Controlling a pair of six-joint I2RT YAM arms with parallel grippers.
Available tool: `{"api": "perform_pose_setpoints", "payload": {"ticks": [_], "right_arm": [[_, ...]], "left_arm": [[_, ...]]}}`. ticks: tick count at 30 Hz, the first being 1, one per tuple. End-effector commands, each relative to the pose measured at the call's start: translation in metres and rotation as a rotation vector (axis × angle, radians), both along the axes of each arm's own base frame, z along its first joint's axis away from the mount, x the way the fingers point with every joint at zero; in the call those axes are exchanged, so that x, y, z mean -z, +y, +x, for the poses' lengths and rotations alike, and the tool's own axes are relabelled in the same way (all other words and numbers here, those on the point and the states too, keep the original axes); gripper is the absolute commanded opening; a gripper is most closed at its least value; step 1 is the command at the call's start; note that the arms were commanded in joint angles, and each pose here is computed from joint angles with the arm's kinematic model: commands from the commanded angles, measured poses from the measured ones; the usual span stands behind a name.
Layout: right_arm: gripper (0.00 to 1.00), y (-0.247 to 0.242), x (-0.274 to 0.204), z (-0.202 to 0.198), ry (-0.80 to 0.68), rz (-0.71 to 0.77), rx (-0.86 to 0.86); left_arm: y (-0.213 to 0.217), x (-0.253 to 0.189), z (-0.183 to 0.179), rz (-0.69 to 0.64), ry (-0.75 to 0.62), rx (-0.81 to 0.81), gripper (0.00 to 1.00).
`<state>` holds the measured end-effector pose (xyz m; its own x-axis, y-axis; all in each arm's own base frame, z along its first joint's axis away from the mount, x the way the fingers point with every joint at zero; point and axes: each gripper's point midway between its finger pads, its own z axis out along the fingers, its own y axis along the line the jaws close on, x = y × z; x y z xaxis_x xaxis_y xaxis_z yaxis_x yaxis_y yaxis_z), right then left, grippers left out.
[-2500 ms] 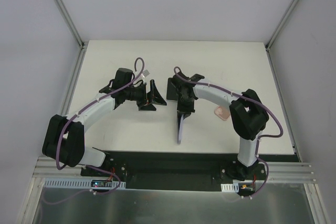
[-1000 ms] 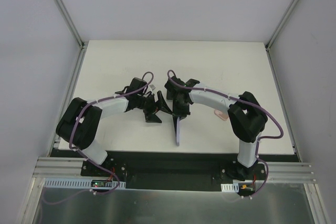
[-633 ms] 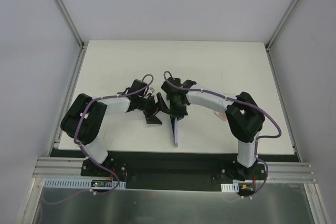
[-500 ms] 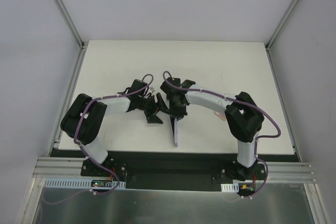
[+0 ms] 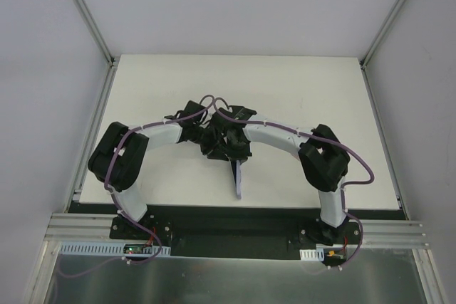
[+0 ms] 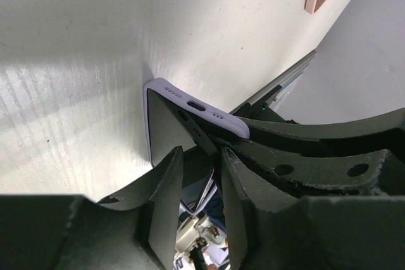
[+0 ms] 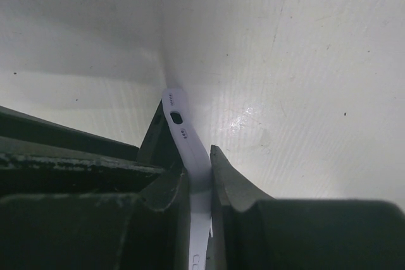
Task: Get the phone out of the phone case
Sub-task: Remove the phone case from the phone.
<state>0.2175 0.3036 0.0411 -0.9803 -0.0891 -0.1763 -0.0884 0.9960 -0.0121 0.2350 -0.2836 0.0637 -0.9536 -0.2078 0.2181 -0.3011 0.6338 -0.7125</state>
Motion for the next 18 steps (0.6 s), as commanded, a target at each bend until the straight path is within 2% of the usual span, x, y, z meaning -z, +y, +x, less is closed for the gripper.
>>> {"api": "perform_pose_setpoints", "payload": {"ticks": [1, 2, 3, 6, 18], "right_arm": [[0.01, 0.0, 0.064, -0.029, 0.073, -0.108, -0.037], [0.01, 0.0, 0.062, -0.028, 0.066, -0.108, -0.034], [0.01, -0.001, 0.06, -0.026, 0.056, -0.112, -0.032], [0.01, -0.002, 0.053, -0.023, 0.041, -0.103, -0.03], [0.01, -0.006, 0.008, 0.0, -0.045, -0.014, 0.025]], "left_arm": [[0.011, 0.047, -0.046, 0.204, 0.1, 0.129, 0.23], [0.011, 0.047, -0.051, 0.213, 0.11, 0.142, 0.21], [0.013, 0.049, -0.053, 0.221, 0.111, 0.154, 0.14], [0.02, 0.057, -0.06, 0.259, 0.131, 0.179, 0.08], [0.065, 0.077, -0.1, 0.408, 0.184, 0.279, 0.07]]}}
